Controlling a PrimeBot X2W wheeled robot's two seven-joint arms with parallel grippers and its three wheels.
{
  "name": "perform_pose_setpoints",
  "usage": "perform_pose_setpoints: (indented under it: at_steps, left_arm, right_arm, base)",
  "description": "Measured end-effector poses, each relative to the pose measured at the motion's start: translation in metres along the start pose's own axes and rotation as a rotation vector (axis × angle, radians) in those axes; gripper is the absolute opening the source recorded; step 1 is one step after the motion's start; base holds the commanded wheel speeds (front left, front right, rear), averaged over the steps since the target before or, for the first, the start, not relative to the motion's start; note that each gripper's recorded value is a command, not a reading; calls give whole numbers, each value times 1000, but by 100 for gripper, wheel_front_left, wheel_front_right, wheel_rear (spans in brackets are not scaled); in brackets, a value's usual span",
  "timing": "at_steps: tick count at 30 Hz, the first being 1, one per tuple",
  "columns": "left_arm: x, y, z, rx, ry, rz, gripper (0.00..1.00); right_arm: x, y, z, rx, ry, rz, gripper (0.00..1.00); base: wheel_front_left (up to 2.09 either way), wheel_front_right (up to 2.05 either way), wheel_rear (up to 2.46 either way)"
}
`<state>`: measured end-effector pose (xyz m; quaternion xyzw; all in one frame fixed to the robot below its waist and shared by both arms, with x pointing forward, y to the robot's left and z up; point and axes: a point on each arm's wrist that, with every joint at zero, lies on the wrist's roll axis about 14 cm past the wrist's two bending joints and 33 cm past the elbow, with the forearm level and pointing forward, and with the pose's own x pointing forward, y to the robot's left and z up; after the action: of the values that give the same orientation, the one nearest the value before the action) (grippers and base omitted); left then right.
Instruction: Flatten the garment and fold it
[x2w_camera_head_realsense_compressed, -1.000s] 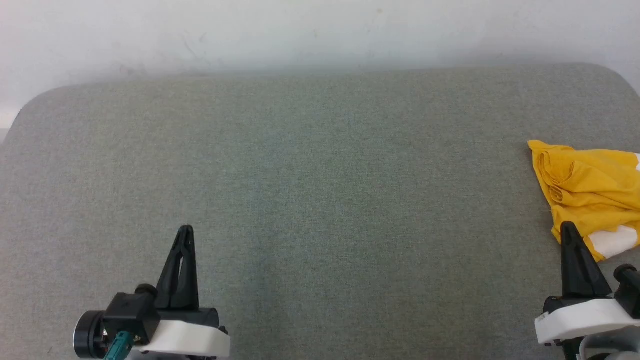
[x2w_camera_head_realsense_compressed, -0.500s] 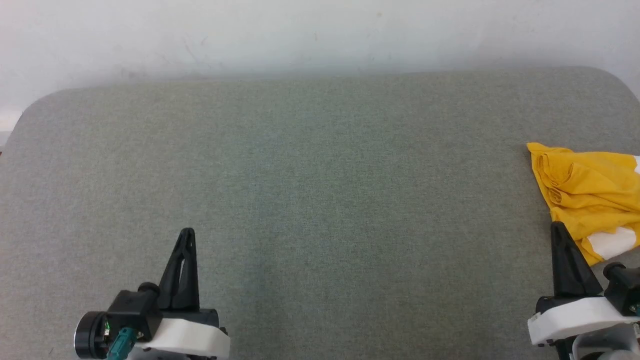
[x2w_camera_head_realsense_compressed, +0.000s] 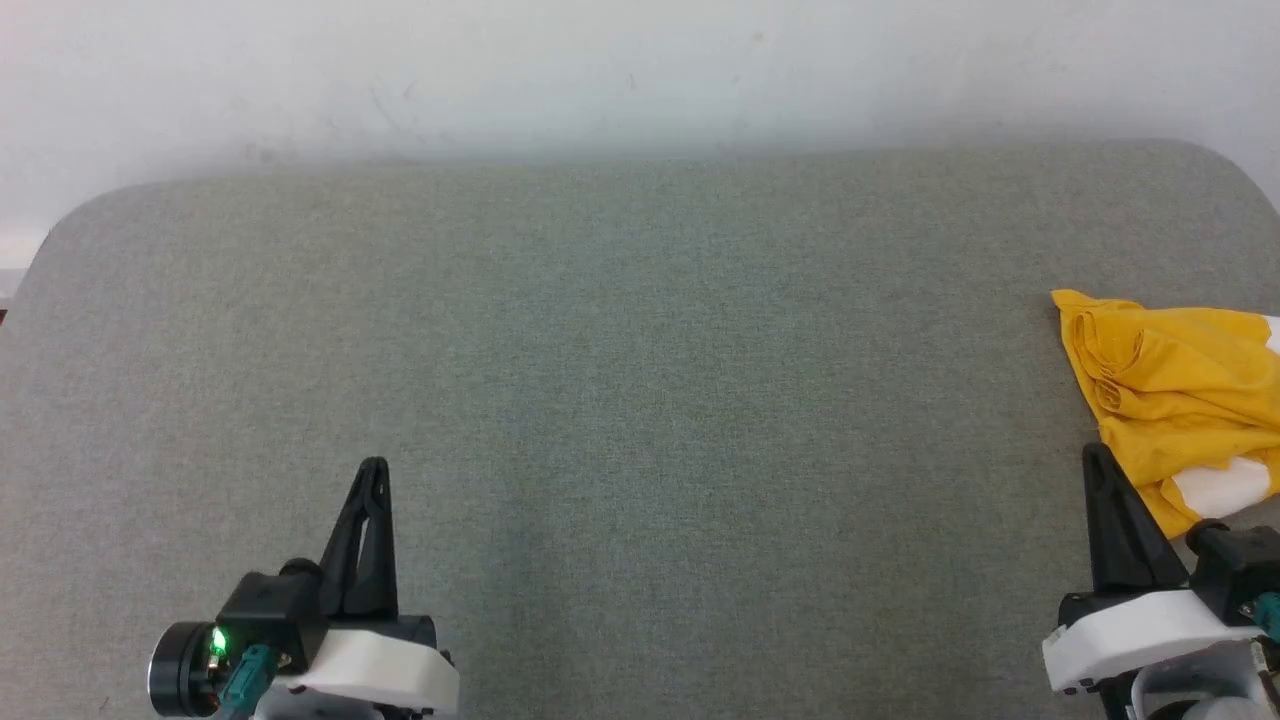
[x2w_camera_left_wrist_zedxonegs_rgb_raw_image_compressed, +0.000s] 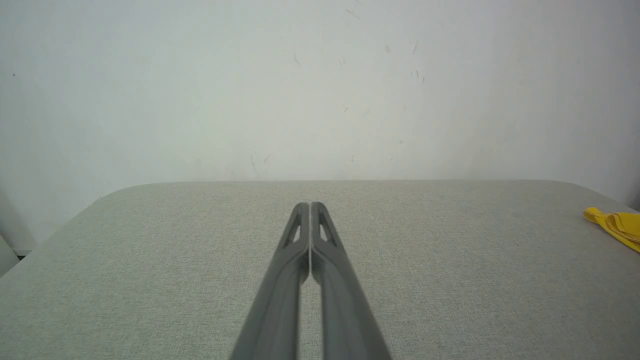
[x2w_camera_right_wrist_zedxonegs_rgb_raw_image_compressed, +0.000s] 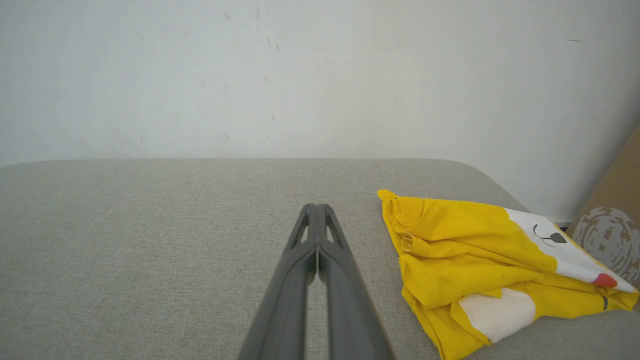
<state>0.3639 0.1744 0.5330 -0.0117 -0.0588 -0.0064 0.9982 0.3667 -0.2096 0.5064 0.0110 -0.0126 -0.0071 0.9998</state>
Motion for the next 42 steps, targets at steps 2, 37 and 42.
perform_pose_setpoints:
  at_steps: [2, 37, 42]
  left_arm:
    - [0, -1, -1, -1, 6, -5, 0]
    - [1, 2, -5, 25, 56, 3, 0]
    - [1, 3, -5, 38, 63, 5, 0]
  right_arm:
    - [0, 2, 0, -1, 5, 5, 0]
    - [2, 20, 4, -24, 26, 60, 0]
    - [2, 23, 5, -25, 28, 70, 0]
  base:
    - [0, 0, 0]
    - [0, 0, 0]
    - [0, 0, 0]
